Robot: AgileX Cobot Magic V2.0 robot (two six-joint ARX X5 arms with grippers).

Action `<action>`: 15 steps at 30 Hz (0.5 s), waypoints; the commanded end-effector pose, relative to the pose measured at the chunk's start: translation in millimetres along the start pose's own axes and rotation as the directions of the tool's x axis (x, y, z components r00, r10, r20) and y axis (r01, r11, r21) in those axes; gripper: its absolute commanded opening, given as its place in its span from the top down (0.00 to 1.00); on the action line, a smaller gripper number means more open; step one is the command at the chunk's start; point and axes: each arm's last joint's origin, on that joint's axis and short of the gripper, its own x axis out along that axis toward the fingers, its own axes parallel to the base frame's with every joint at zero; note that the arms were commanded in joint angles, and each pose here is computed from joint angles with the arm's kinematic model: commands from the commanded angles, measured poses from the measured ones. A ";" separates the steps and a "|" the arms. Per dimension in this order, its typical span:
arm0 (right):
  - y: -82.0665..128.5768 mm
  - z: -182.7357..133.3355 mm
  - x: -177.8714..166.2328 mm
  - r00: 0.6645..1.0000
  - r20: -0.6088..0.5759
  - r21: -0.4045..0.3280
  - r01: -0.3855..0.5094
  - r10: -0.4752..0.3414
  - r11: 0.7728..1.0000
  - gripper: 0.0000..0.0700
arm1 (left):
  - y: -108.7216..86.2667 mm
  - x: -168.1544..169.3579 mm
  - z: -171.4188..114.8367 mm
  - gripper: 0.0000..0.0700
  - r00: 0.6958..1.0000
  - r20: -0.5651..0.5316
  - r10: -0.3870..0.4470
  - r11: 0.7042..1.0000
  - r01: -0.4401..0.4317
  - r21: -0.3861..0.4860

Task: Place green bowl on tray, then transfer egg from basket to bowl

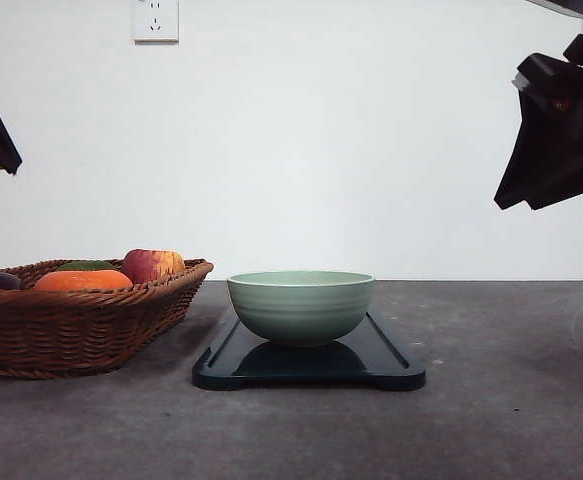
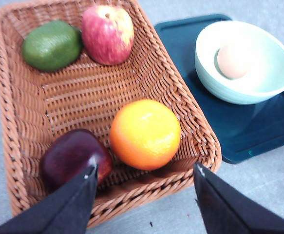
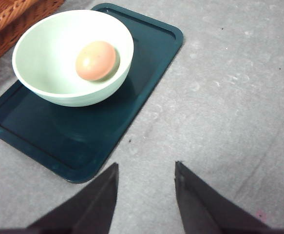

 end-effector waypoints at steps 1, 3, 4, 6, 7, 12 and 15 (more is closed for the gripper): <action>0.8 0.7 1.1 1.000 -0.001 -0.018 -0.004 0.004 1.000 0.68 | -0.6 -0.4 2.9 0.44 1.000 0.006 -0.003 1.000 0.003 -0.005; 0.8 0.4 1.1 1.000 -0.004 -0.017 -0.004 0.004 1.000 0.68 | -0.5 -0.3 1.8 0.46 1.000 -0.006 -0.003 1.000 0.003 -0.004; 0.8 0.1 1.1 1.000 -0.007 -0.017 -0.004 0.004 1.000 0.80 | -0.6 -0.3 1.7 0.64 1.000 -0.006 -0.003 1.000 0.003 -0.004; 0.8 0.0 1.1 1.000 -0.008 -0.018 -0.004 0.004 1.000 0.99 | -0.5 -0.4 1.3 0.98 1.000 -0.011 -0.003 1.000 0.003 -0.007; 0.9 0.0 1.1 1.000 -0.008 -0.016 -0.004 0.004 1.000 0.99 | -0.5 -0.4 1.5 1.00 1.000 -0.010 -0.003 1.000 0.003 -0.007; 1.1 -1.1 1.1 1.000 -0.020 -0.010 -0.005 0.005 1.000 0.98 | -0.6 -1.2 1.8 1.00 1.000 -0.006 -0.003 1.000 0.003 -0.008; 1.0 0.1 1.1 1.000 -0.008 -0.010 -0.005 0.005 1.000 0.98 | -0.6 -1.3 2.1 1.00 1.000 -0.004 -0.003 1.000 0.003 -0.007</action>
